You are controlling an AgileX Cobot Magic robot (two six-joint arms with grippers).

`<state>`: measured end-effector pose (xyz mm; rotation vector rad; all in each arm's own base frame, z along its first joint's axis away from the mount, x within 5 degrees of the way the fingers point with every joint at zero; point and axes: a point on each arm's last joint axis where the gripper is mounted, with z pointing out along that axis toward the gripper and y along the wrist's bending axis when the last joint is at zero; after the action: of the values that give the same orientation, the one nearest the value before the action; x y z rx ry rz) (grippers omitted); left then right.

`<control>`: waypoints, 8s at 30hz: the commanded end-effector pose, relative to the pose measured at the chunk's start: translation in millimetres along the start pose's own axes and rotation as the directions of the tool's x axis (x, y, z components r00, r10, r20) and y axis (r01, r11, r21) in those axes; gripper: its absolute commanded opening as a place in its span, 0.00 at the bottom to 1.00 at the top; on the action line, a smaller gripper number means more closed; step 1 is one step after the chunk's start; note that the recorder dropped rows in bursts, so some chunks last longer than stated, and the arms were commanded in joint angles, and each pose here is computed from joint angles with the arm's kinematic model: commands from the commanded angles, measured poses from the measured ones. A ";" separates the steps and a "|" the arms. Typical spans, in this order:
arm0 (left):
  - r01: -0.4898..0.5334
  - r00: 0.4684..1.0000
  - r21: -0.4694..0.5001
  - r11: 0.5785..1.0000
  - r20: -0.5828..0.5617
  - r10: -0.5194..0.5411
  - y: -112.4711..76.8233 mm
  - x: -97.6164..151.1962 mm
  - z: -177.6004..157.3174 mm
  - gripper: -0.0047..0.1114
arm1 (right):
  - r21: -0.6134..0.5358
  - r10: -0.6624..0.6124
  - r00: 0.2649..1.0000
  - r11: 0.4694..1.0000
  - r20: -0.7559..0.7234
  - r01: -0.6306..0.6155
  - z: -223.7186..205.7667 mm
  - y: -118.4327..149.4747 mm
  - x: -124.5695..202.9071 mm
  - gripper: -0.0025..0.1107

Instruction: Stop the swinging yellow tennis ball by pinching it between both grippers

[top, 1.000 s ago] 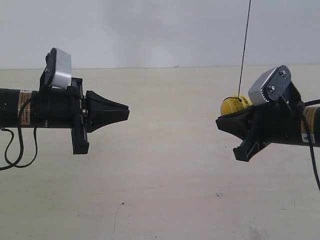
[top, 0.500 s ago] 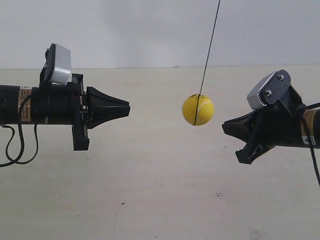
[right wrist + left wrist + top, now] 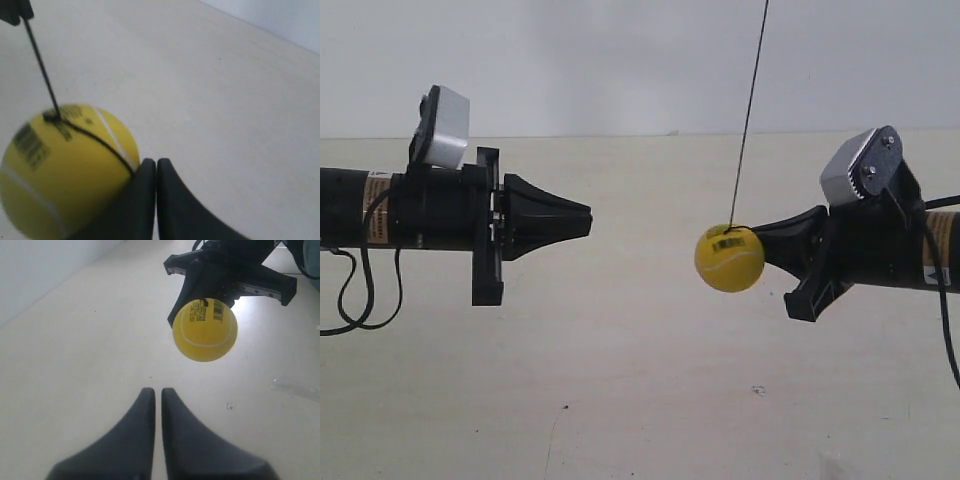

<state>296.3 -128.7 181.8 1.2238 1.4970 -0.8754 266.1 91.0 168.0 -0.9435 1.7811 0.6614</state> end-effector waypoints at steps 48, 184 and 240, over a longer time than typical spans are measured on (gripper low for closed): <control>-0.022 0.998 0.070 0.997 -0.056 0.025 -19.0 -15.0 42.4 0.08 | -0.069 0.000 0.999 0.998 0.054 0.004 -0.7 6.2 -4.9 0.02; 0.030 0.994 0.061 0.998 -0.106 -0.024 -10.2 11.0 86.2 0.08 | -0.023 0.001 0.999 1.000 -0.045 -0.002 -0.1 1.0 2.8 0.02; 0.005 0.988 0.062 0.998 -0.153 0.004 -16.5 13.0 93.4 0.08 | -0.018 -0.017 0.997 1.000 -0.069 0.016 -0.8 0.8 4.3 0.02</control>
<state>302.5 -213.5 142.7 1.3504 1.6090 -0.8564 263.0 89.4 162.2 -0.9896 1.8405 0.6560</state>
